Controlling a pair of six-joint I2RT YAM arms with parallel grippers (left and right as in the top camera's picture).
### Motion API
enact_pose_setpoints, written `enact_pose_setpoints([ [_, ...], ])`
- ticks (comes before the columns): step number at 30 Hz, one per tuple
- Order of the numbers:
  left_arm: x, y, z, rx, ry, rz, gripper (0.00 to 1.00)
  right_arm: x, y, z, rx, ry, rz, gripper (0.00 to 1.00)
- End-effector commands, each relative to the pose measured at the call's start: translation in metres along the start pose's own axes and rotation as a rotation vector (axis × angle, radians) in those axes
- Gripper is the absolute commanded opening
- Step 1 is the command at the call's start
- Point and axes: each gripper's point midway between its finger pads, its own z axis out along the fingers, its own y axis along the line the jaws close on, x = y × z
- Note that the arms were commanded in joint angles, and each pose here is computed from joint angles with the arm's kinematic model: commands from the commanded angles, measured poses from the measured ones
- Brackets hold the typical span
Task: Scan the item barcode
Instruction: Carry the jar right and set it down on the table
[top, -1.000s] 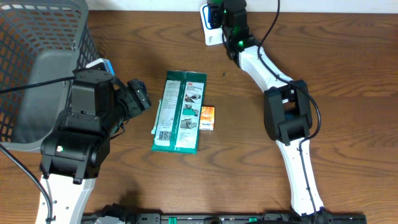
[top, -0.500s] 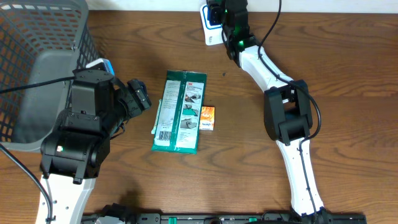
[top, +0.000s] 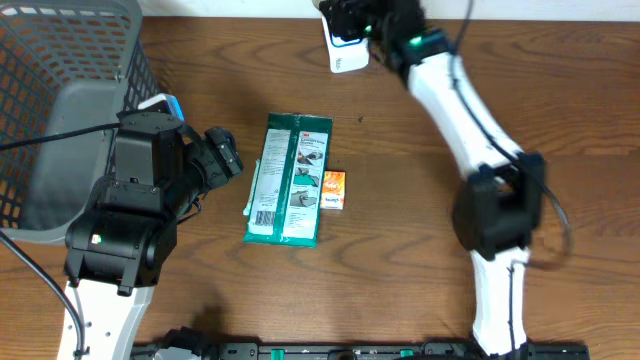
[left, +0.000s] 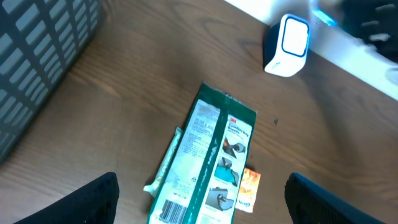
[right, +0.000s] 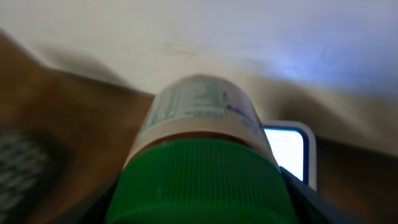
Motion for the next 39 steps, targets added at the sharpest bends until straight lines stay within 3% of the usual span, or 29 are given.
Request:
enact_pose_setpoints([
  [1, -0.007, 0.000, -0.004, -0.007, -0.024, 0.015, 0.86, -0.046, 0.015, -0.079, -0.028, -0.034, 0.004, 0.01],
  [10, -0.007, 0.000, -0.004, -0.007, -0.024, 0.015, 0.86, 0.041, -0.062, -0.174, 0.306, 0.391, 0.082, 0.01],
  [18, -0.007, 0.000, -0.004, -0.007, -0.024, 0.015, 0.86, 0.116, -0.124, -0.220, 0.494, 0.712, 0.217, 0.01],
  [39, -0.007, 0.000, -0.004, -0.007, -0.024, 0.015, 0.86, 0.241, -0.216, -0.225, 0.668, 0.890, 0.403, 0.02],
])
